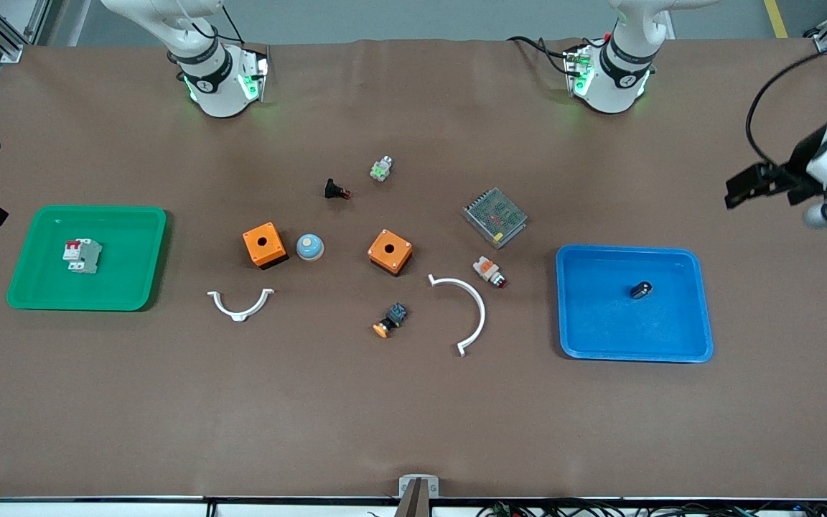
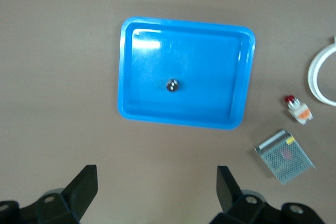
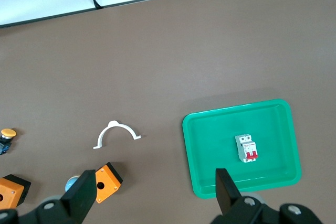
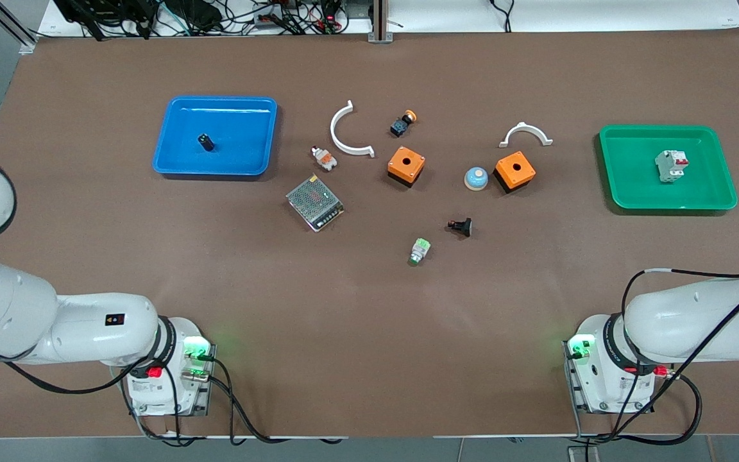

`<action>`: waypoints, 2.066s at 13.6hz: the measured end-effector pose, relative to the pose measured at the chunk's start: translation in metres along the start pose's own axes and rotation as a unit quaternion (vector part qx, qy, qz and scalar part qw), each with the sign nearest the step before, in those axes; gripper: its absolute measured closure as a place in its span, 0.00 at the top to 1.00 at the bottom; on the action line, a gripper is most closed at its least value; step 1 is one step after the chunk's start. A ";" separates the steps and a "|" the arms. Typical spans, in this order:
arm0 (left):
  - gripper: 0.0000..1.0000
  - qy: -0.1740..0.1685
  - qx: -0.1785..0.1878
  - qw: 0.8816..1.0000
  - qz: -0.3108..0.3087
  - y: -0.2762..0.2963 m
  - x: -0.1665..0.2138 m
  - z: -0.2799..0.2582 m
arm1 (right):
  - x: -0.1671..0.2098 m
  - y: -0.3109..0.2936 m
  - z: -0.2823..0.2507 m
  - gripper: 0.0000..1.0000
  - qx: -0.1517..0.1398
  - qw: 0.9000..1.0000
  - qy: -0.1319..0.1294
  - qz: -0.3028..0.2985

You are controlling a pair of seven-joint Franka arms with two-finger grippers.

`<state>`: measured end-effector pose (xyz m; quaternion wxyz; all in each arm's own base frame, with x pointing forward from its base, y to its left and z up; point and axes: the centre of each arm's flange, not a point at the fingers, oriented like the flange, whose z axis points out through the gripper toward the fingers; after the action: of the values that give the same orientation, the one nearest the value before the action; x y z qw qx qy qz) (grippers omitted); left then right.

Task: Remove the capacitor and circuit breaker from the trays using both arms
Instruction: 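Reach the right gripper to the breaker while the left gripper reaches the capacitor, then grasp the breaker with the right gripper while the left gripper lifts the capacitor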

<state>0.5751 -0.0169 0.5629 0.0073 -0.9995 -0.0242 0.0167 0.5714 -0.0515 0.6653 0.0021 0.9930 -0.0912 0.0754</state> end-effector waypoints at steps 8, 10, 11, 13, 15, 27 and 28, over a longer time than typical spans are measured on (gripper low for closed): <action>0.96 0.029 -0.012 1.000 0.003 0.004 0.008 0.234 | 0.005 0.006 0.067 1.00 -0.022 0.995 -0.093 0.000; 0.88 0.025 -0.015 1.000 0.004 0.005 0.005 0.278 | 0.010 0.027 0.119 1.00 -0.042 0.988 -0.151 -0.007; 0.88 0.024 -0.017 1.000 0.004 0.005 0.006 0.296 | 0.013 0.043 0.144 1.00 -0.043 0.984 -0.171 -0.016; 0.79 0.022 -0.020 1.000 0.004 0.006 0.008 0.329 | 0.021 0.089 0.193 1.00 -0.033 0.982 -0.183 -0.043; 0.75 0.020 -0.022 1.000 0.003 0.006 0.008 0.350 | 0.019 0.141 0.238 1.00 -0.025 0.984 -0.163 -0.070; 0.34 0.021 -0.025 0.999 0.032 0.039 0.018 0.312 | -0.066 0.228 0.389 1.00 -0.026 0.991 -0.102 -0.083; 0.34 0.018 -0.025 0.998 0.047 0.057 0.018 0.288 | -0.072 0.231 0.397 1.00 -0.025 0.991 -0.102 -0.081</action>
<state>0.5860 -0.0685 0.2741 -0.0185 -0.9996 0.0225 -0.0014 0.5188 -0.2724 0.2595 0.0240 0.9992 -0.0124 -0.0293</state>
